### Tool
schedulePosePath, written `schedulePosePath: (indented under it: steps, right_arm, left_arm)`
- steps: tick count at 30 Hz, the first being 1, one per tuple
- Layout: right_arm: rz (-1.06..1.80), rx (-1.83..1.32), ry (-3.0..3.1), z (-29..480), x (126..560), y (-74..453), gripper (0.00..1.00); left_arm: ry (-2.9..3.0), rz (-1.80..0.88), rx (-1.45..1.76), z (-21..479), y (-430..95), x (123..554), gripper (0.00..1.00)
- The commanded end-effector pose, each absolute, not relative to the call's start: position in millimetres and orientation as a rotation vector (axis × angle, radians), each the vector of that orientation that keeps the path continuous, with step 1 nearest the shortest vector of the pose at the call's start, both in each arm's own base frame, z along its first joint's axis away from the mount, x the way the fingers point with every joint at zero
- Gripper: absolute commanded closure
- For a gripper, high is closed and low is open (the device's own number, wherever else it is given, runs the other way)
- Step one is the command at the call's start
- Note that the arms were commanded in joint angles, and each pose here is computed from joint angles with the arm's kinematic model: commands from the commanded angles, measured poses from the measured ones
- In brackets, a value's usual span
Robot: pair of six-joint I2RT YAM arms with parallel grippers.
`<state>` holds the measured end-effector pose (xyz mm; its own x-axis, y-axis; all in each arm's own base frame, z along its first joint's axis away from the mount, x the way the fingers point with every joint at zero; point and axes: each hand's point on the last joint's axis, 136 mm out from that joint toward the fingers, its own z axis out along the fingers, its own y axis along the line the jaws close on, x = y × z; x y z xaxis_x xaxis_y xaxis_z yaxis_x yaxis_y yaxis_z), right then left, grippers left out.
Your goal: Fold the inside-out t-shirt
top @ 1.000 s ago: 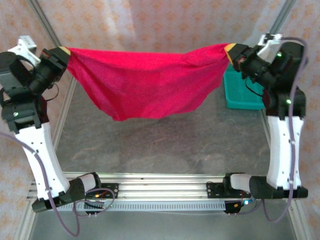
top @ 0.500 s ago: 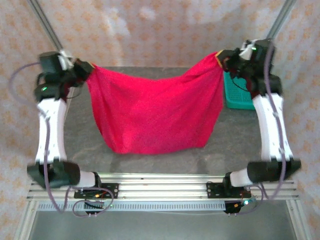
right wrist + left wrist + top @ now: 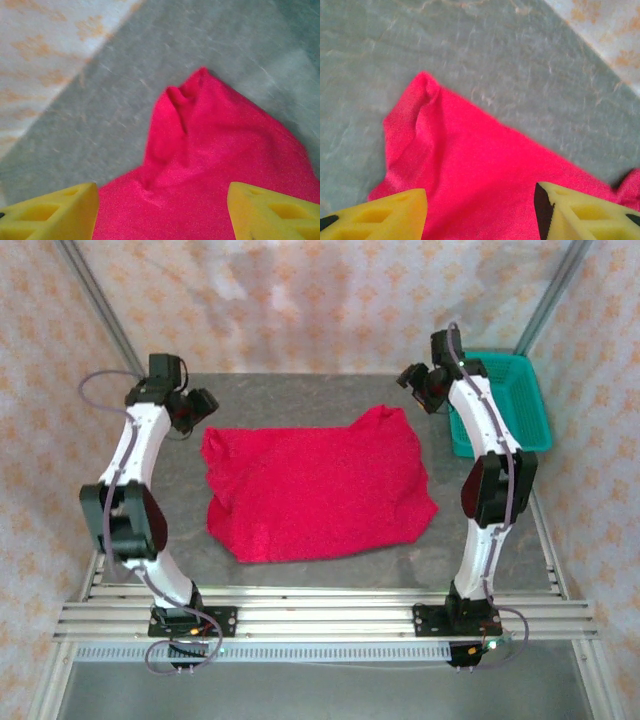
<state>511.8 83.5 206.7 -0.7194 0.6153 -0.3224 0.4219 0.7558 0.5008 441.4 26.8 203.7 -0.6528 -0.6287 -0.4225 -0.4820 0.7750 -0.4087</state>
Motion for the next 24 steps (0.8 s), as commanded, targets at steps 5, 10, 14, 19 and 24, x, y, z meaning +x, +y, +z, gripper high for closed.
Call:
schedulePosePath:
  steps: [5, 10, 14, 19, 24]
  right_arm:
    - [0.340, 0.631, 2.672, 149.5, 415.3, 95.8, 0.35]
    - [0.347, 0.486, 2.801, 113.6, 340.1, 131.8, 0.38]
    - [0.410, 0.397, 2.876, 102.9, 292.2, 160.9, 0.37]
    - [0.506, 0.334, 2.935, 96.0, 255.1, 185.7, 0.32]
    - [0.561, 0.310, 3.006, 75.0, 232.5, 199.6, 0.26]
  left_arm:
    - [2.582, -0.260, -0.785, 136.7, -4.9, 329.7, 0.48]
    - [2.665, -0.171, -0.837, 92.6, 0.5, 270.6, 0.51]
    - [2.711, -0.084, -0.861, 74.3, 8.1, 250.6, 0.54]
    - [2.761, -0.095, -0.885, 51.6, -4.3, 239.2, 0.69]
    - [2.830, -0.025, -0.918, 25.5, -7.1, 216.2, 0.69]
